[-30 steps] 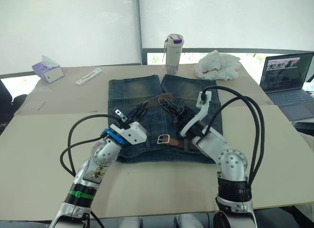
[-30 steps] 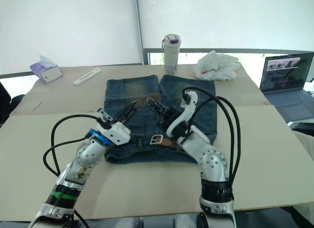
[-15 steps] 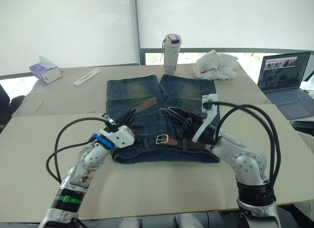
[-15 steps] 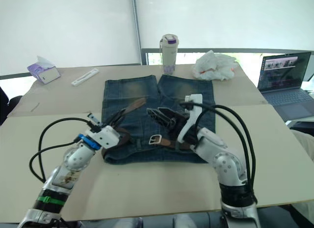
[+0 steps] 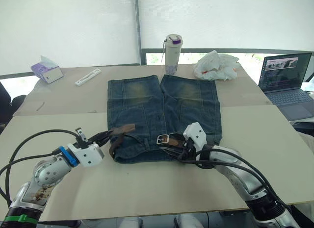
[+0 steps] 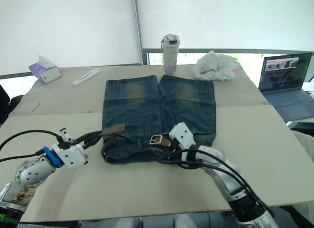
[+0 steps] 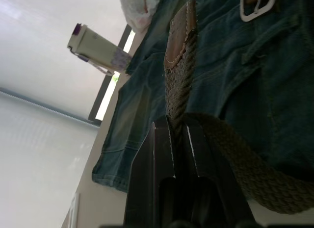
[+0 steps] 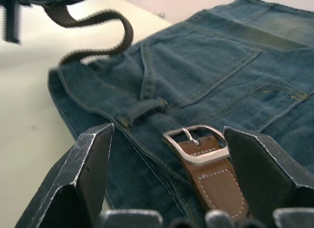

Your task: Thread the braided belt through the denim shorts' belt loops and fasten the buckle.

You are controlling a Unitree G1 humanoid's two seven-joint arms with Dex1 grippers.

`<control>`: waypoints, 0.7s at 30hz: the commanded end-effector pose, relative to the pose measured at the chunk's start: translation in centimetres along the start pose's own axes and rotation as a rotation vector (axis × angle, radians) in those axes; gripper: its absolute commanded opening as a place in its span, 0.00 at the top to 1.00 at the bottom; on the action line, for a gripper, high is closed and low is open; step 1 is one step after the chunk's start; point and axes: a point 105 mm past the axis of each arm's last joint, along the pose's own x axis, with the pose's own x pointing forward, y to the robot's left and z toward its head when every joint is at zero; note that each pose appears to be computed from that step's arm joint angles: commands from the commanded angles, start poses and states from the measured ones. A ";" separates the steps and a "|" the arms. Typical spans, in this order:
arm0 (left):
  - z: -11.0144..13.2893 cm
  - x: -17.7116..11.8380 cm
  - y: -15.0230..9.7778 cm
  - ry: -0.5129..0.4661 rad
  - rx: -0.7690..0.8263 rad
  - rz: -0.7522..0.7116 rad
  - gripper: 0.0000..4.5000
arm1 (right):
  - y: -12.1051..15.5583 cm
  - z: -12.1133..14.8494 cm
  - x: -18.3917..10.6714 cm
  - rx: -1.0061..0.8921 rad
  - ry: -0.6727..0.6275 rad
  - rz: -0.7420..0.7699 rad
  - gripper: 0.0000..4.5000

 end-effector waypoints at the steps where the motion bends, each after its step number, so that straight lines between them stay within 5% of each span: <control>1: -0.5 -0.6 -1.1 0.031 0.097 -0.096 1.00 | 0.2 1.1 0.0 -0.157 -0.043 0.009 0.13; 8: -1.3 -0.4 -2.1 0.094 0.135 -0.159 1.00 | 0.1 0.5 0.1 -0.226 -0.040 -0.004 0.13; 21: 1.6 2.8 -2.4 0.192 0.187 -0.194 1.00 | -0.1 1.2 0.1 -0.204 -0.077 -0.041 0.13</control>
